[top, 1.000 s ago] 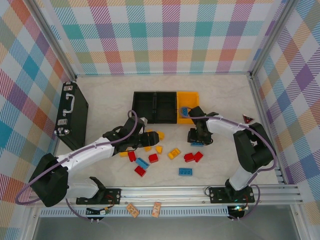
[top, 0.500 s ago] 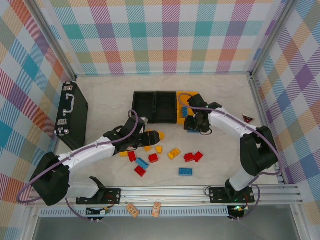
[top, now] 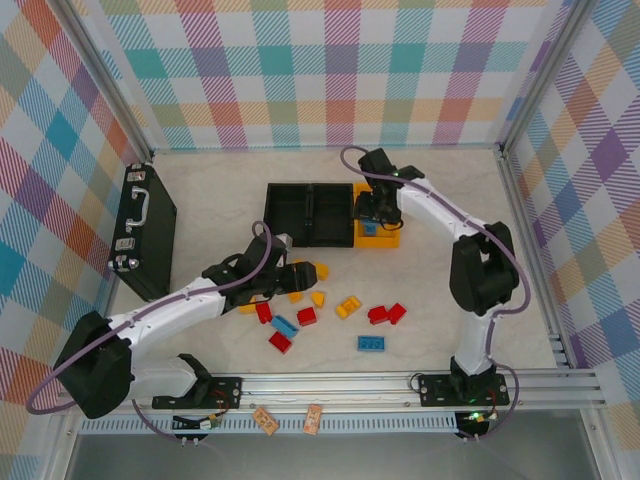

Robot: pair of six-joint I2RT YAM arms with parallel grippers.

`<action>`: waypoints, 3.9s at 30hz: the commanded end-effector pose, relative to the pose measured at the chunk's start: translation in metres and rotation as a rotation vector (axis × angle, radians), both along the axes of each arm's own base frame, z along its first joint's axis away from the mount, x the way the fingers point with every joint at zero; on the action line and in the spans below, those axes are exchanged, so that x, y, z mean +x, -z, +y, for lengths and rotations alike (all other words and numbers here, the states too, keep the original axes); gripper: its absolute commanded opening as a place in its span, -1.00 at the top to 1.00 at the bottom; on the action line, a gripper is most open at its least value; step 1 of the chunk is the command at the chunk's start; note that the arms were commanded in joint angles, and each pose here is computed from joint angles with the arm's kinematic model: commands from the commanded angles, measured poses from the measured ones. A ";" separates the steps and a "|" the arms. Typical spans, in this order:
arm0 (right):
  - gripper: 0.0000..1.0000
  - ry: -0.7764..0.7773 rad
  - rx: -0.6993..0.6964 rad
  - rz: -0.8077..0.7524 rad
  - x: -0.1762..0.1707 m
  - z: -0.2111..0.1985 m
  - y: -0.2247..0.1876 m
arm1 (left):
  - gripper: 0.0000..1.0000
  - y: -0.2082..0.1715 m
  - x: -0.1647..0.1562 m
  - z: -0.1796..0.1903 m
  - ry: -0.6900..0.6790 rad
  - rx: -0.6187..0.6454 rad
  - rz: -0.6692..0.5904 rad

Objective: Sort the legos into containers by color
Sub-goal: Place the lego in the container, then pick up the lego from the center of the table.

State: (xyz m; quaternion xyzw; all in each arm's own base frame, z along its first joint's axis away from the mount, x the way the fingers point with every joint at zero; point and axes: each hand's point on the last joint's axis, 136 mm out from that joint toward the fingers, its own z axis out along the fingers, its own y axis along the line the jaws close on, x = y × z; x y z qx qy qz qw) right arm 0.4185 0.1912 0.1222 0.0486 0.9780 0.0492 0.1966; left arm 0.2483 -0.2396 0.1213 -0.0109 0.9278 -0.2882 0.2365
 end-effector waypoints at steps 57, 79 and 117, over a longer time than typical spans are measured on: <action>-0.47 -0.040 -0.166 -0.035 0.029 -0.009 -0.009 | -0.42 -0.003 -0.006 0.010 -0.020 0.028 -0.023; -0.38 -0.102 0.094 -0.040 -0.114 -0.023 -0.027 | -0.39 0.004 -0.009 0.026 -0.051 0.156 0.053; -0.35 -0.034 0.169 0.088 -0.198 -0.041 0.030 | -0.28 0.054 0.018 -0.021 0.001 0.372 0.164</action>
